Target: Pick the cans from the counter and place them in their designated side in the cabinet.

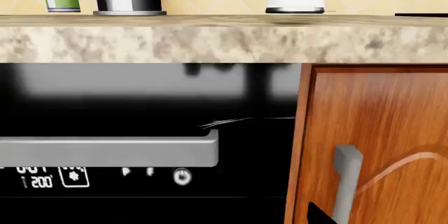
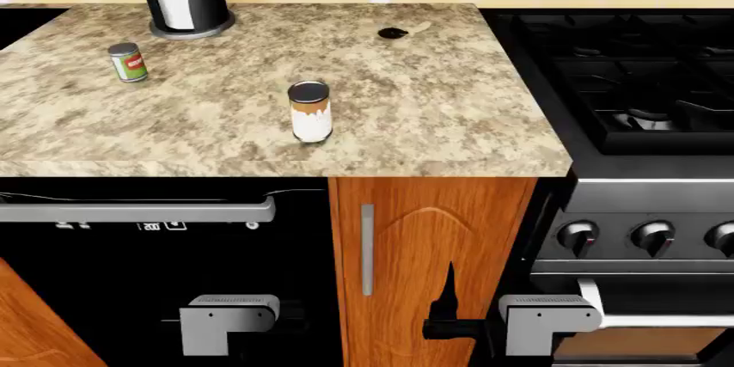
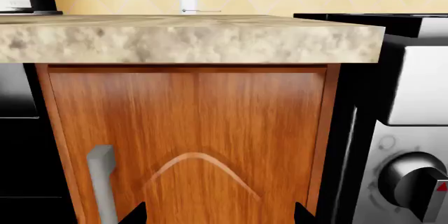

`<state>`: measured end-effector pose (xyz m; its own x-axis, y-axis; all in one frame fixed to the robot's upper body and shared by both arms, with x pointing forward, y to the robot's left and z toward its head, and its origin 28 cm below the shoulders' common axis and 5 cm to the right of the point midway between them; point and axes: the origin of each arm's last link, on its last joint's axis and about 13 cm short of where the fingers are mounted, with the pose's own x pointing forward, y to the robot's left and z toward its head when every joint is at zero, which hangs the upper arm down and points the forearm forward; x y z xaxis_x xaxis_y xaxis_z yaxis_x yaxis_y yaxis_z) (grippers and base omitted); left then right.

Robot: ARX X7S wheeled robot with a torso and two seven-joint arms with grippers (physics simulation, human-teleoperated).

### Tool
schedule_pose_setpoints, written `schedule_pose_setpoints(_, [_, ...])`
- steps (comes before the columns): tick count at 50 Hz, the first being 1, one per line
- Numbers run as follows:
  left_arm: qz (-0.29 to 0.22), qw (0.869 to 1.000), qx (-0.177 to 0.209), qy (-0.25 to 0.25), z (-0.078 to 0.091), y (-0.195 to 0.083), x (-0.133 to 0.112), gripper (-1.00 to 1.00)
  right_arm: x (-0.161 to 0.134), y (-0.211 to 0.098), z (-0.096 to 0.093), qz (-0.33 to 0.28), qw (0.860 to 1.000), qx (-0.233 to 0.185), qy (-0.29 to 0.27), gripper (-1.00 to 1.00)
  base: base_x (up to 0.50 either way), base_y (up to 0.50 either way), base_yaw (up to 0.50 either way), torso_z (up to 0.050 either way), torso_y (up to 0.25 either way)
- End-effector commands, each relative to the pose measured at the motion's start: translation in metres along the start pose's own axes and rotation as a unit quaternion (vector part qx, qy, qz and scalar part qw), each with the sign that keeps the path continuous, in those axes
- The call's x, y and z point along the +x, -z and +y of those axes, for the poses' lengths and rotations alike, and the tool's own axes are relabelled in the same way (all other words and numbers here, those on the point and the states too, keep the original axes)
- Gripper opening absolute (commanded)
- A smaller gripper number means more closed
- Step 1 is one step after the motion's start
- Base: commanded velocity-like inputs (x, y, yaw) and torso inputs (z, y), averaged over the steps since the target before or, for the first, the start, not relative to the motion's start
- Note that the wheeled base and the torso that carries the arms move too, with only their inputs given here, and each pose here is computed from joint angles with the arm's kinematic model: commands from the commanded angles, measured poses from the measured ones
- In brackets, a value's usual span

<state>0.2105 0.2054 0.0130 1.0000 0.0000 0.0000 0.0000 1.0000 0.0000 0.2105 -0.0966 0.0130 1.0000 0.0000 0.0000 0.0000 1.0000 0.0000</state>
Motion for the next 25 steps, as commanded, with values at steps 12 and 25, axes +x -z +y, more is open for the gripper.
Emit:
schedule_pose_setpoints(12, [0.002, 1.0, 0.008, 0.0, -0.0004, -0.0009, 0.0003, 1.0, -0.0003, -0.0017, 0.0024, 0.002, 1.0, -0.004, -0.003, 1.0, 0.0, 0.1, 0.0, 0.0, 0.0])
schedule_pose_setpoints(25, [0.005, 1.0, 0.008, -0.001, 0.0011, -0.0004, 0.0, 1.0, 0.0008, -0.0027, 0.0051, 0.002, 1.0, -0.003, -0.006, 1.0, 0.0, 0.35, 0.0, 0.0, 0.0])
